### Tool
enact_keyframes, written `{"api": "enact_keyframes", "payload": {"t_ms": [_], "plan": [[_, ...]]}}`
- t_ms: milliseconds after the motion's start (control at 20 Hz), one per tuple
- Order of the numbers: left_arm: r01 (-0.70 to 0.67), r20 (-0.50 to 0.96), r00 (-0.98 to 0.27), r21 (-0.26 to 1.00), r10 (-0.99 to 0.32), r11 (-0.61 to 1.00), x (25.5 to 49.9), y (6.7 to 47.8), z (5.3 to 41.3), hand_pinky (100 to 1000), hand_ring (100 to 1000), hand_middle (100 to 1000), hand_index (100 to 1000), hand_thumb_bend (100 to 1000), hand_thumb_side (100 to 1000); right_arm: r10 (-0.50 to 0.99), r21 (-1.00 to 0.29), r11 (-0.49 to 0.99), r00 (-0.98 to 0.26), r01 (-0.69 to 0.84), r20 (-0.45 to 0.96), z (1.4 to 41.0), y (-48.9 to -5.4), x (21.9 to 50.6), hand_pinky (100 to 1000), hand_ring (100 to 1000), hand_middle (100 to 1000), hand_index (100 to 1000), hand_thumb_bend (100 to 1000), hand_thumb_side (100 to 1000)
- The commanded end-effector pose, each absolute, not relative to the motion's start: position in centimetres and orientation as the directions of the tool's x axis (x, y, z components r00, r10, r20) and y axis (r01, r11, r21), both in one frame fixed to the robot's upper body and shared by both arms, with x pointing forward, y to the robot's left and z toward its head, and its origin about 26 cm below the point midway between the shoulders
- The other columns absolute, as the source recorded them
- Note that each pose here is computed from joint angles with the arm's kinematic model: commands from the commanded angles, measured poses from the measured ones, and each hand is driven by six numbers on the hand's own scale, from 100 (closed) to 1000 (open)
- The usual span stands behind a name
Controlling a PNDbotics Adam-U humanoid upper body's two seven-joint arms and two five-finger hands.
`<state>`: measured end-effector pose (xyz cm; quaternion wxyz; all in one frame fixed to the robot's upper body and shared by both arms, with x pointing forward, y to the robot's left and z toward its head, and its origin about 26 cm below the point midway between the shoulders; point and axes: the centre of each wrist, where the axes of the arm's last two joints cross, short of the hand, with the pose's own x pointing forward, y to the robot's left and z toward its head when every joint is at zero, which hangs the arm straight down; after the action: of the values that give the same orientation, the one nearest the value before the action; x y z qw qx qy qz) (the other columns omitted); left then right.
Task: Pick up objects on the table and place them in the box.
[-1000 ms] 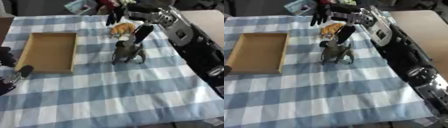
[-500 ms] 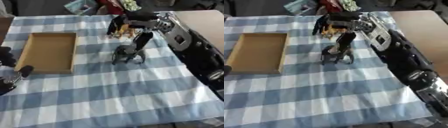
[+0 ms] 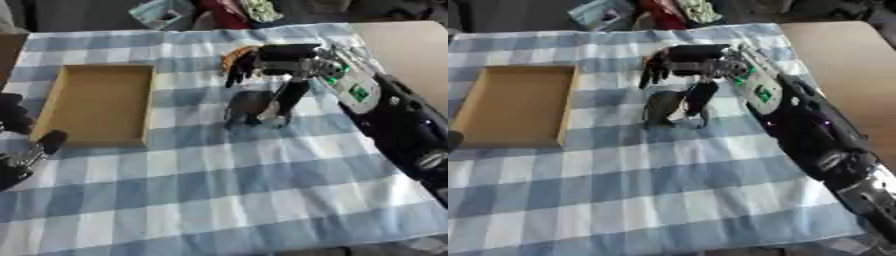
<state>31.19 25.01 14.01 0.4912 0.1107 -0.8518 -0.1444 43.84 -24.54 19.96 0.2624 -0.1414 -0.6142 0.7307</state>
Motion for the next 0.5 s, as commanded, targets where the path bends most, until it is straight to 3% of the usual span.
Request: {"api": "enact_keyframes", "payload": {"t_ms": [50, 500], "plan": [[-0.063, 0.787, -0.508, 0.372, -0.350, 0.926, 31.2, 25.5, 14.7, 531, 539, 515, 675, 803, 308, 0.592, -0.978, -0.111, -0.802, -0.177, 0.078, 21.0, -25.9, 44.0, 713, 748, 750, 812, 447, 420], [-0.064, 0.787, -0.507, 0.371, -0.350, 0.927, 31.2, 25.5, 14.7, 531, 539, 515, 675, 802, 308, 0.640, -0.982, -0.081, -0.764, -0.170, 0.080, 20.5, -27.2, 44.2, 699, 736, 737, 806, 438, 414]]}}
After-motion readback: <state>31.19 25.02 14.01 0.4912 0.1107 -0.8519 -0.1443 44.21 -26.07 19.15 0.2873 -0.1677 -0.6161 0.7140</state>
